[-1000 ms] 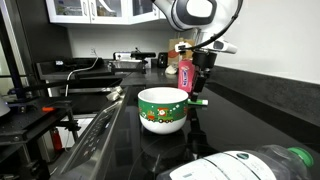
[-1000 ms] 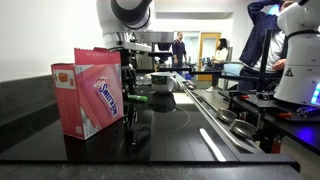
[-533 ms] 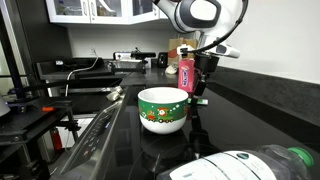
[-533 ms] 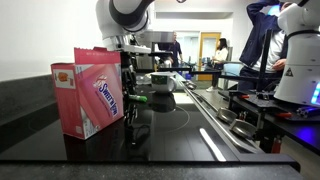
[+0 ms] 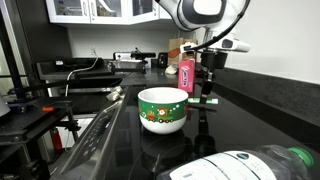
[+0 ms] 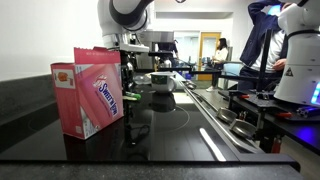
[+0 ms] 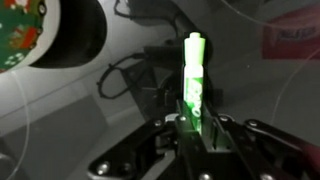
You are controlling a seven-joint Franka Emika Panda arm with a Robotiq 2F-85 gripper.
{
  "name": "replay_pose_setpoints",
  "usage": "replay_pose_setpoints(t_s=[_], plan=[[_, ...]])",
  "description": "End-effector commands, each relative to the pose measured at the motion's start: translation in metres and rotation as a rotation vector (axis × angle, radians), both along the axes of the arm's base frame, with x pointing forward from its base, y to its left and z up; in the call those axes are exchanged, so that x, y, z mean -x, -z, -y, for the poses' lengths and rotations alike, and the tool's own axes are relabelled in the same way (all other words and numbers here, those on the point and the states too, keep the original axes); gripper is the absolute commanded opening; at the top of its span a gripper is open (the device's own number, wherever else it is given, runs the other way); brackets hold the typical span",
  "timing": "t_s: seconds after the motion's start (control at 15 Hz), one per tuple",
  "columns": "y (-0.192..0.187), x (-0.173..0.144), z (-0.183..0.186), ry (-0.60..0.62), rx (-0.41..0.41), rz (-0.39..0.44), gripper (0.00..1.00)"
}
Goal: Put the marker into the mug.
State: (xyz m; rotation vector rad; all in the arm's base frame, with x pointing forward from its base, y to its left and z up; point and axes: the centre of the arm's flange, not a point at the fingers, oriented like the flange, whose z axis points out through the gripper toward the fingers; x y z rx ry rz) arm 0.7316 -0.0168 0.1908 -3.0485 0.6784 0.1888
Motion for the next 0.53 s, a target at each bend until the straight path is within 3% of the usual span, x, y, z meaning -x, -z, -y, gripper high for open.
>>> replay_pose_setpoints(t_s=[0.0,0.47], plan=[[-0.019,0.006,0.005,0.184,0.053,0.075,0.05],[-0.05,0.019,0.008,0.481,0.263,0.152,0.05]])
